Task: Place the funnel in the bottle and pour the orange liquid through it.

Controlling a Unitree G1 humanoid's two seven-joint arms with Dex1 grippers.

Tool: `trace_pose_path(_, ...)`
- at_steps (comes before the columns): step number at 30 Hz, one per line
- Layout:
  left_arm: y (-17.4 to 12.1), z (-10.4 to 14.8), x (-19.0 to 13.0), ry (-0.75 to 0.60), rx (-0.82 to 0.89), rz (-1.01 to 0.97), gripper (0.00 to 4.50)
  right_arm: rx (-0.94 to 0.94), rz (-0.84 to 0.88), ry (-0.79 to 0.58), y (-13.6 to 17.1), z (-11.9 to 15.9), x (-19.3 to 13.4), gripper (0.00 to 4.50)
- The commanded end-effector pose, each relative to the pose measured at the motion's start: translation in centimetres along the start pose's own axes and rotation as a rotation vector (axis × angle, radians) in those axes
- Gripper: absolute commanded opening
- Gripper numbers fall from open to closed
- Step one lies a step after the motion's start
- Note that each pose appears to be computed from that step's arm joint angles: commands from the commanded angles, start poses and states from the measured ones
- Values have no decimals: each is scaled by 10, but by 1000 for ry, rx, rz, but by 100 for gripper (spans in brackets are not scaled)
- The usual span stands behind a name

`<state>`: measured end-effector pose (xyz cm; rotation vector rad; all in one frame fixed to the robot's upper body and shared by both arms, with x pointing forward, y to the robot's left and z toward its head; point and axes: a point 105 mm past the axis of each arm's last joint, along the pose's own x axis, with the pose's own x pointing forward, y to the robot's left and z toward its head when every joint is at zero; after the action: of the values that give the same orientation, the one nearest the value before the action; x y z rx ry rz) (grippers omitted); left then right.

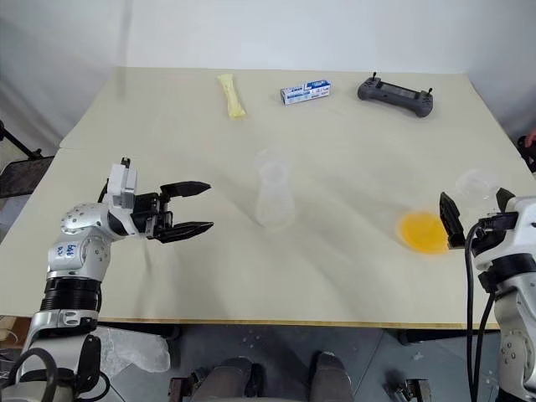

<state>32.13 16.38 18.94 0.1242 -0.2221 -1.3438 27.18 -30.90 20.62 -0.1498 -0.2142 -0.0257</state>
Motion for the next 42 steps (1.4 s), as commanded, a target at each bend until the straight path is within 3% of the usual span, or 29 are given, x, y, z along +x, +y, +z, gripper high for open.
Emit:
trace_pose_path(1,2,11,-4,-21,45,12,446,5,-6,19,-4,0,5,450)
trace_pose_path(3,2,11,-4,-21,46,16,446,11,-7,19,-5,1,7,450)
trace_pose_path(6,2,11,-5,-21,47,20,450,15,-6,22,-5,2,8,394)
trace_pose_path(10,3,10,-5,-19,46,25,450,18,-8,25,-4,2,8,270)
trace_pose_path(11,3,10,-5,-19,47,26,450,18,-7,27,-4,2,7,269)
trace_pose_path(28,7,8,-1,-24,46,27,450,64,22,12,13,-2,0,269)
trace_pose_path(34,8,8,-1,-24,47,27,450,56,31,5,16,-1,-1,449)
trace_pose_path(42,8,9,-1,-24,48,29,450,52,7,13,12,-5,0,449)
